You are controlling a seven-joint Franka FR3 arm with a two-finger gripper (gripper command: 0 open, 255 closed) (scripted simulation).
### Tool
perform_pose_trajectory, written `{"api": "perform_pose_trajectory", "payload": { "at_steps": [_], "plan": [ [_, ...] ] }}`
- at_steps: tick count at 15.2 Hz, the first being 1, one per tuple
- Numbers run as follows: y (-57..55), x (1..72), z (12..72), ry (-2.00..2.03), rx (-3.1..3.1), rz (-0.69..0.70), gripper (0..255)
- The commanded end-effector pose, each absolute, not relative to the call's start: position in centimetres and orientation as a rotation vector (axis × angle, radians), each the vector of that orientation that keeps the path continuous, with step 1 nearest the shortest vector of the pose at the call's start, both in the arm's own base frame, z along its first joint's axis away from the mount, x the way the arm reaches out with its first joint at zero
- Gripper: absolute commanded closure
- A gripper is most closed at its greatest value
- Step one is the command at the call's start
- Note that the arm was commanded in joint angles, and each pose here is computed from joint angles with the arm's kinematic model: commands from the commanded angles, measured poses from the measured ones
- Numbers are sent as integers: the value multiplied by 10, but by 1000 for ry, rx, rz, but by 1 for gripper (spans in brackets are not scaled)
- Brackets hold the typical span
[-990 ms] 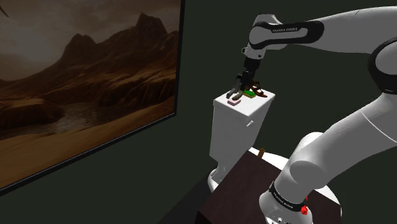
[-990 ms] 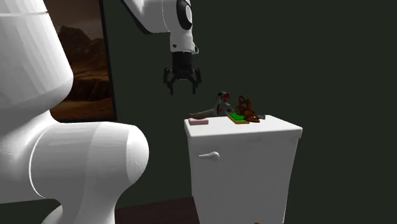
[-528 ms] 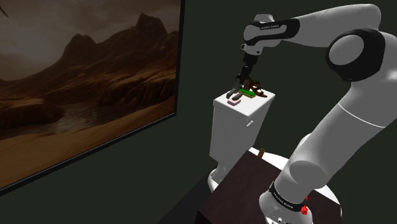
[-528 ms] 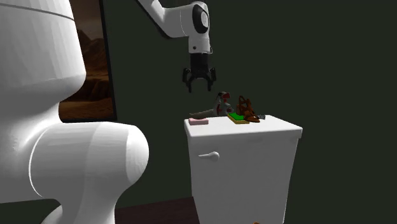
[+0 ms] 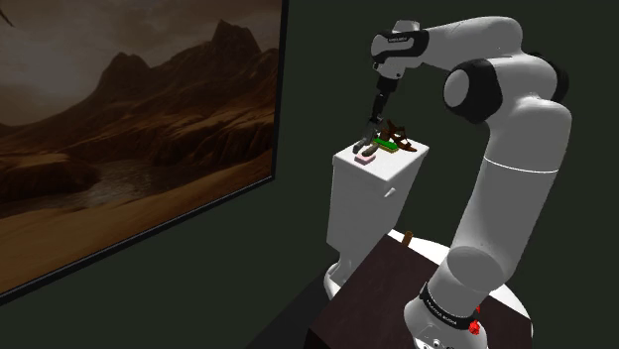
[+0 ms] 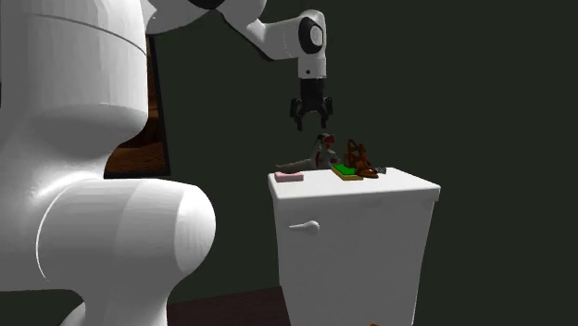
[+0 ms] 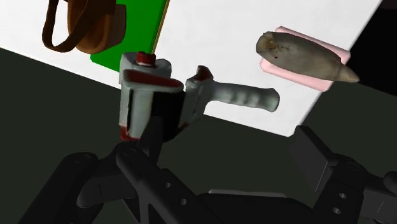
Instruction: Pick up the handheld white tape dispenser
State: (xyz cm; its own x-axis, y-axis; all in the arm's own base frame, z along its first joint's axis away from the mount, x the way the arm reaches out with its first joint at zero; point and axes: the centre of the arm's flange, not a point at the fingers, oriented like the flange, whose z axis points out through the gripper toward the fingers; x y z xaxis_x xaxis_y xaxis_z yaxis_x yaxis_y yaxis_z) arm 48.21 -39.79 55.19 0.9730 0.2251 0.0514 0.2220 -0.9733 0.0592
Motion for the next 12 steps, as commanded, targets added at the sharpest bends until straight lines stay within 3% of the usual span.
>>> {"api": "perform_pose_trajectory", "payload": {
  "at_steps": [1,12],
  "plan": [
    [-418,496,553,377,3057,108,0],
    [-452,519,517,417,3041,136,0]
  ]
}}
